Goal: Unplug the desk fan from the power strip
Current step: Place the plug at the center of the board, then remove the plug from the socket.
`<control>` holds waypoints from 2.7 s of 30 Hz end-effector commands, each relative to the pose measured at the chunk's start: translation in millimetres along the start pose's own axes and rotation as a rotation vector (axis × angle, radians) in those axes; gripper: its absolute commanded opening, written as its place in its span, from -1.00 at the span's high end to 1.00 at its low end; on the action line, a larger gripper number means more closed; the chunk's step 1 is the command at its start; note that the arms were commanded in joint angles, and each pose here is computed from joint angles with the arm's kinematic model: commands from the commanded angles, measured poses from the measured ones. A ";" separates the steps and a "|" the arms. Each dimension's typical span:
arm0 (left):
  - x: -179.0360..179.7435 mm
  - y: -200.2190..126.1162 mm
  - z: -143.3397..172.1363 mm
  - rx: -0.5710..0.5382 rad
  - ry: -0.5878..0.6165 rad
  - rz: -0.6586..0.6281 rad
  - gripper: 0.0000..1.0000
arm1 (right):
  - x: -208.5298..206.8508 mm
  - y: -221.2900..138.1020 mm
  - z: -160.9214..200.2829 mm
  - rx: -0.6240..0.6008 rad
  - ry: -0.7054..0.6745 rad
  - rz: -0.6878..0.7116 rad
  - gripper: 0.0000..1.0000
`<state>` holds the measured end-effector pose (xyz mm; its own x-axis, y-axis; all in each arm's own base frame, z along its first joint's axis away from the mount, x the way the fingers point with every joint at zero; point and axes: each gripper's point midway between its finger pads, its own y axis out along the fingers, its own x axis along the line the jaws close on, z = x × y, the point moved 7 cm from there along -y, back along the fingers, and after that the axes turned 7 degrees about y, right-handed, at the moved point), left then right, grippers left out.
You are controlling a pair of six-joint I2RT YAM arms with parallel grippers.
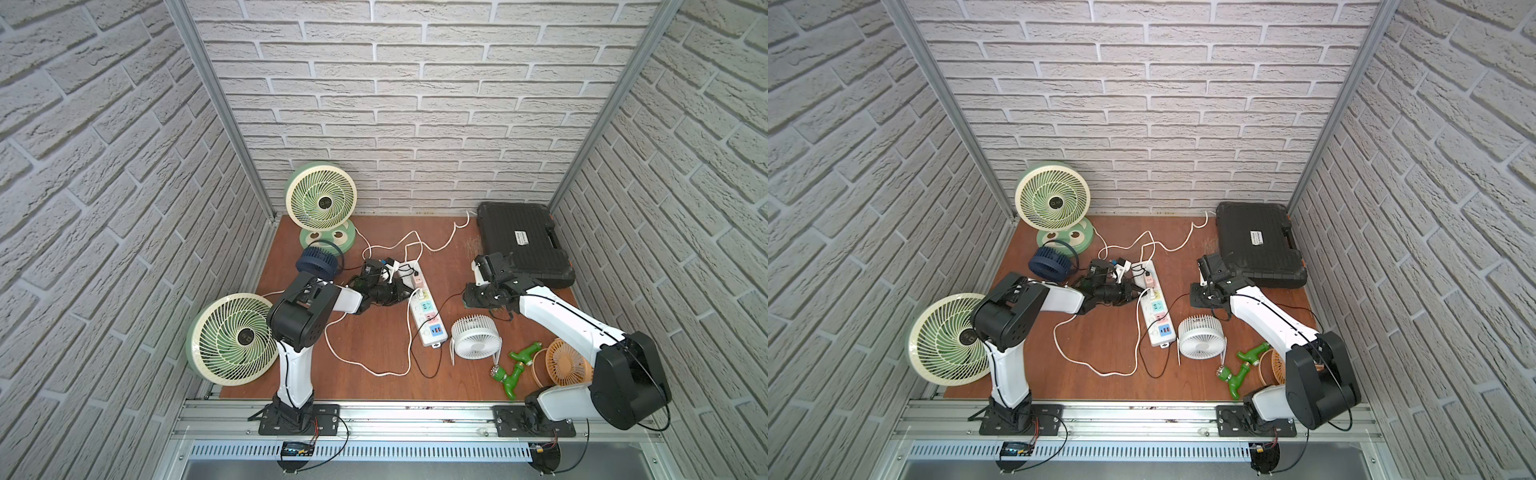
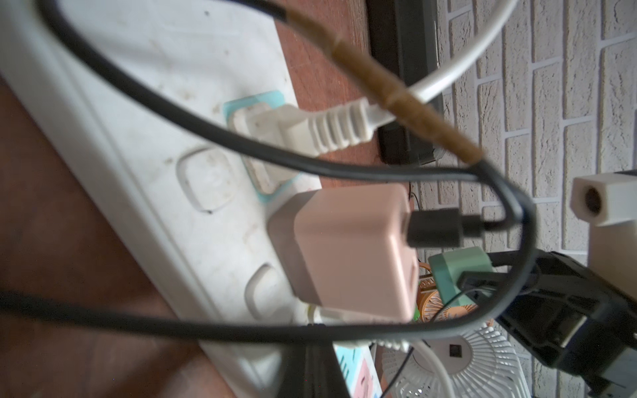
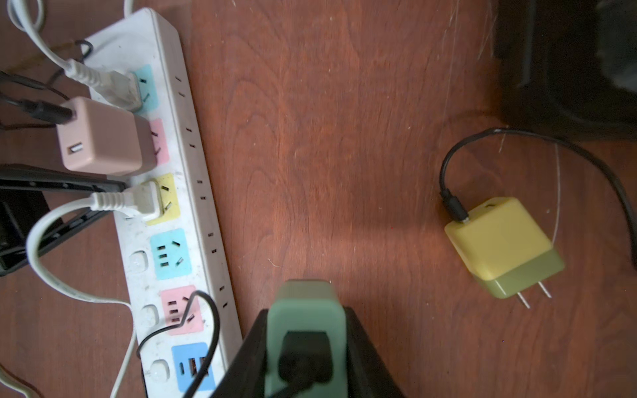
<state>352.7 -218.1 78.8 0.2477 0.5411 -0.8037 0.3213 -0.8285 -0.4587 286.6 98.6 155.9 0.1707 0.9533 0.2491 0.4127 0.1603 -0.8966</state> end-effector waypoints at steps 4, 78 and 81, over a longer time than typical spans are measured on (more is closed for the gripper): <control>31.4 1.3 11.3 0.028 -0.083 -0.107 1.00 | -6.5 14.6 10.1 0.065 -0.002 0.028 0.56; 32.6 -1.0 -1.8 -0.028 -0.105 -0.050 1.00 | 133.1 82.7 18.9 -0.253 -0.339 -0.119 0.49; 33.4 -1.3 -1.8 -0.029 -0.106 -0.051 1.00 | 133.9 85.6 19.1 -0.253 -0.340 -0.115 0.53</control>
<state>365.5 -206.7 77.2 0.2115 0.5187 -0.8284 0.3671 -0.8277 -0.4245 319.9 232.8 103.7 -0.1716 0.9751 0.1408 0.5955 0.2165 -0.7736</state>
